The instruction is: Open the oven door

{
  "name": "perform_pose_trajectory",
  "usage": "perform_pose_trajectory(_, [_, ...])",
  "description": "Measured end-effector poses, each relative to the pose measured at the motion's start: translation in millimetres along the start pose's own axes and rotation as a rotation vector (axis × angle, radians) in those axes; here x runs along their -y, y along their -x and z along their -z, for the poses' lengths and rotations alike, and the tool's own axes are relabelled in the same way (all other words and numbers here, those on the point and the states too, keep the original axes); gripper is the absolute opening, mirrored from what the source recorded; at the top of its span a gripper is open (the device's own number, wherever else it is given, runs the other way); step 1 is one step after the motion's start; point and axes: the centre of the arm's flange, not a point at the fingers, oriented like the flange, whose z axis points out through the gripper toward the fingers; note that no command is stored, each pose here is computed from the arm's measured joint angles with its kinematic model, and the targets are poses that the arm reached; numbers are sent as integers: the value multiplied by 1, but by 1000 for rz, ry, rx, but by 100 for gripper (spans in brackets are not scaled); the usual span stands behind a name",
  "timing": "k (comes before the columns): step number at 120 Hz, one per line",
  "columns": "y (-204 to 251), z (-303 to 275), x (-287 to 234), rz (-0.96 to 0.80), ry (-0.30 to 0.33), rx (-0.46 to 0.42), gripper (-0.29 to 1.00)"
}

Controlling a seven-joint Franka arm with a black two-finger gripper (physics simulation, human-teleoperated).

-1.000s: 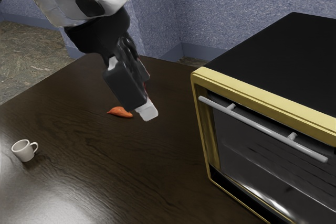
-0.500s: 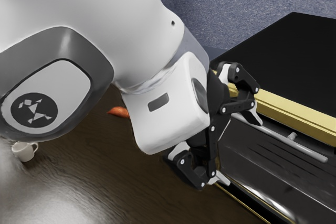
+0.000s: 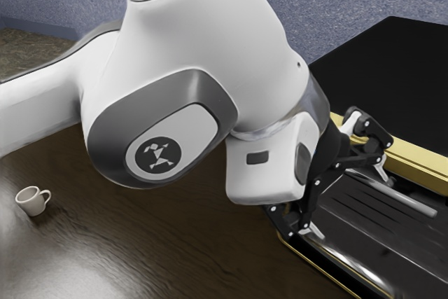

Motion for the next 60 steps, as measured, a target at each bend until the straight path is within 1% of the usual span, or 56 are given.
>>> perform_pose_trajectory(18, [-1,0,-4,-54,-2,8,76])
perform_pose_trajectory(34, [-1,-5,-8,-90,6,12,86])
perform_pose_trajectory(38, [-3,-2,-28,-98,14,45,87])
perform_pose_trajectory(39, [-4,2,-38,-100,14,60,82])
perform_pose_trajectory(41, [-11,13,-59,-108,8,90,79])
perform_pose_trajectory(42, [-20,28,-77,-117,-9,114,77])
perform_pose_trajectory(44, [-52,73,-119,-157,-71,163,72])
perform_pose_trajectory(46, [-87,139,-161,-197,-187,208,70])
perform_pose_trajectory(48, [-117,222,-197,-220,-344,245,70])
perform_pose_trajectory(49, [-121,261,-204,-208,-411,261,70])
perform_pose_trajectory(50, [-121,293,-205,-190,-464,273,70])
perform_pose_trajectory(51, [-113,322,-197,-158,-506,286,70])
perform_pose_trajectory(52, [-100,345,-186,-114,-534,303,70])
perform_pose_trajectory(54, [-56,363,-148,-5,-534,326,70])
perform_pose_trajectory(57, [24,364,-98,156,-491,328,70])
perform_pose_trajectory(60, [121,341,-64,339,-411,309,70])
